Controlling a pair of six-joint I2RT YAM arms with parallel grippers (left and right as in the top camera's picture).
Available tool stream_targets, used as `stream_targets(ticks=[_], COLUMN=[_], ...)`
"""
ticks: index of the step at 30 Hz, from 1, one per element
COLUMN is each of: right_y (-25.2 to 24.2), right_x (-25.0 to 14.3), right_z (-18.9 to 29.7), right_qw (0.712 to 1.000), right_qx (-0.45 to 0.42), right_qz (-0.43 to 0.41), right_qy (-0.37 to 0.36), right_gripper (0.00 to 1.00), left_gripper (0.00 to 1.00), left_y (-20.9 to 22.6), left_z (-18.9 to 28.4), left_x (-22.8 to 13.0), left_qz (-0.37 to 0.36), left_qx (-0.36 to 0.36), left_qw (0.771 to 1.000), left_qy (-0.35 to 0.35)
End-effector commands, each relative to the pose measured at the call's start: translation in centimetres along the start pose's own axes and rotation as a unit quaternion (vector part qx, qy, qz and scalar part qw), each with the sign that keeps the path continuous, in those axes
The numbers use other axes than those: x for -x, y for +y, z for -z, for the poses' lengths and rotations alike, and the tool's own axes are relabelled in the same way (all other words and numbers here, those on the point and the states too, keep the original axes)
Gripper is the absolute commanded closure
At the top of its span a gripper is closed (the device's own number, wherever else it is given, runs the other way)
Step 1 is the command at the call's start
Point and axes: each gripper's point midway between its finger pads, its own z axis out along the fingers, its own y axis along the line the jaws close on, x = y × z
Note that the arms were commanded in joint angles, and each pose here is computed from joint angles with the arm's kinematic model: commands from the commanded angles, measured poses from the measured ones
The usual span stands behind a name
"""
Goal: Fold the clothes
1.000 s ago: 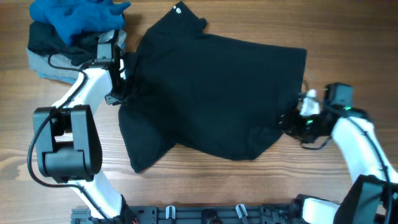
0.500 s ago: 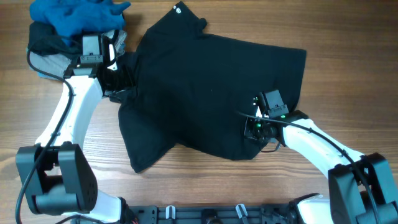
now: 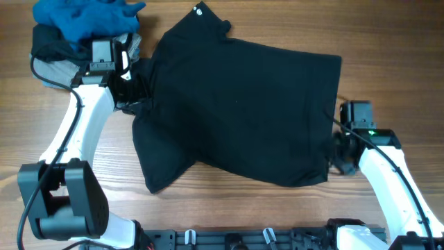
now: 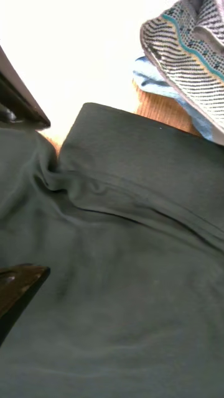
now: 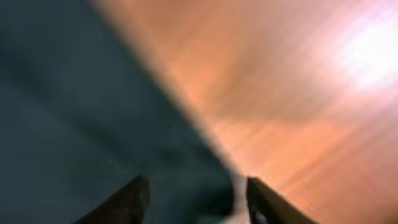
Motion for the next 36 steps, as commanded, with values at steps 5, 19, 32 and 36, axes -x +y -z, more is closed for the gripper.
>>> stream_targets(ticks=[5,19,32,36], right_y=[1.1,-3.2,2.5,1.0], right_x=[-4.8,10.3,8.1,6.1], right_z=[-4.1,-4.8,6.2,4.9], right_qw=[0.99,0.997,0.976,0.982], right_qx=[0.024,0.039,0.214,0.179], right_qz=[0.011,-0.057,0.047,0.045], right_qy=[0.138,-0.025,-0.014,0.026], right_gripper=[0.96,0.57,0.43,0.43], left_gripper=[0.65,0.32,0.85,0.84], left_y=[-0.8,-5.1,-15.3,-10.4], left_z=[0.5,1.0,-10.9,-15.7], left_x=[-0.7,-0.8,-3.0,-2.0], left_qz=[-0.007,-0.021,-0.196,-0.172], left_qx=[-0.018,-0.12,-0.184,-0.082], left_qw=[1.0,0.992,0.963,0.981], left_qy=[0.009,0.014,-0.018,-0.027])
